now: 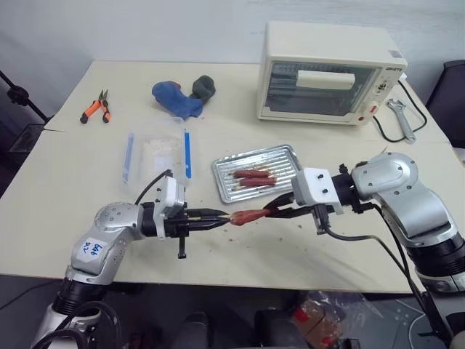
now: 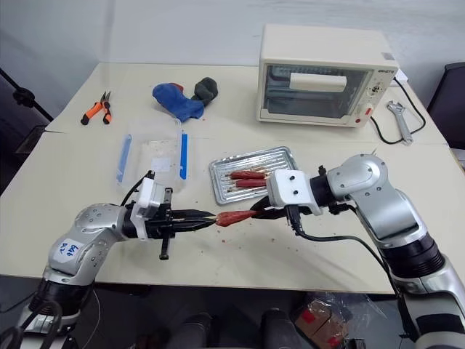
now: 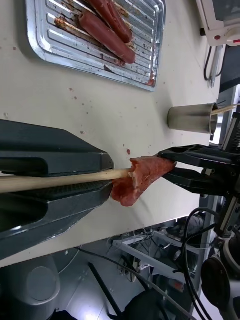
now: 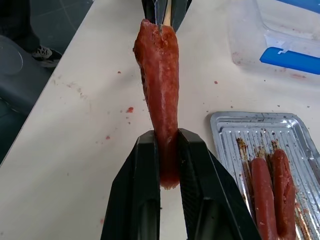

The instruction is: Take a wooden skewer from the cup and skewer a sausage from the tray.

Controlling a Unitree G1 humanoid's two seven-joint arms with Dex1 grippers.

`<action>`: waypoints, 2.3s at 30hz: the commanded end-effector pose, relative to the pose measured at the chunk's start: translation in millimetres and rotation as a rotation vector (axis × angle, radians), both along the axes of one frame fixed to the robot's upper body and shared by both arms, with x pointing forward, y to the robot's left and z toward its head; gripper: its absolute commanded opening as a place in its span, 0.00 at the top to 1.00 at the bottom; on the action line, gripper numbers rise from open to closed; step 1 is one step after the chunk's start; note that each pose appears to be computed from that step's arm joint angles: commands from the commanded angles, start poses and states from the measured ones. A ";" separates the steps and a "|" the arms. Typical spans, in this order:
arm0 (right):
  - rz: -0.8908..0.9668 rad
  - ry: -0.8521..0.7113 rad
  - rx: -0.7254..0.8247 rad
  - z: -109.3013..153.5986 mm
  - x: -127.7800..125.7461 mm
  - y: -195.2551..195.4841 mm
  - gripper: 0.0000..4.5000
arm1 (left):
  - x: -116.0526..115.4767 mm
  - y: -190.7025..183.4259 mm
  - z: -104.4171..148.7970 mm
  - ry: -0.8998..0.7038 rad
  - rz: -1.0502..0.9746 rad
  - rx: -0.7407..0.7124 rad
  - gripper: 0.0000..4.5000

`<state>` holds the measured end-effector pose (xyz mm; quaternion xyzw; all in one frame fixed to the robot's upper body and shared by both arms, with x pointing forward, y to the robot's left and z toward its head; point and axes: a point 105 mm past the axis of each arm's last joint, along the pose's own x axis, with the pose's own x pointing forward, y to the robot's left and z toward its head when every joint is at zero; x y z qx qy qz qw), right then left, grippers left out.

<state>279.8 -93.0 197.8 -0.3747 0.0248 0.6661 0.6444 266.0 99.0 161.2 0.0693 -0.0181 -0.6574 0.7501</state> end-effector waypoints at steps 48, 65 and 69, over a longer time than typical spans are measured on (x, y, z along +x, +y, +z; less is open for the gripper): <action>-0.314 -0.123 0.920 32.8 -58.0 -46.1 0.00 | 94.2 131.5 40.4 0.005 1.115 -0.403 1.00; -0.321 -0.087 0.772 20.4 -48.0 -54.1 0.00 | 47.0 113.6 34.5 -0.101 0.687 -0.081 0.36; -0.322 -0.033 0.712 9.1 -50.3 -60.6 0.00 | 16.7 118.0 17.2 -0.164 0.539 0.150 0.36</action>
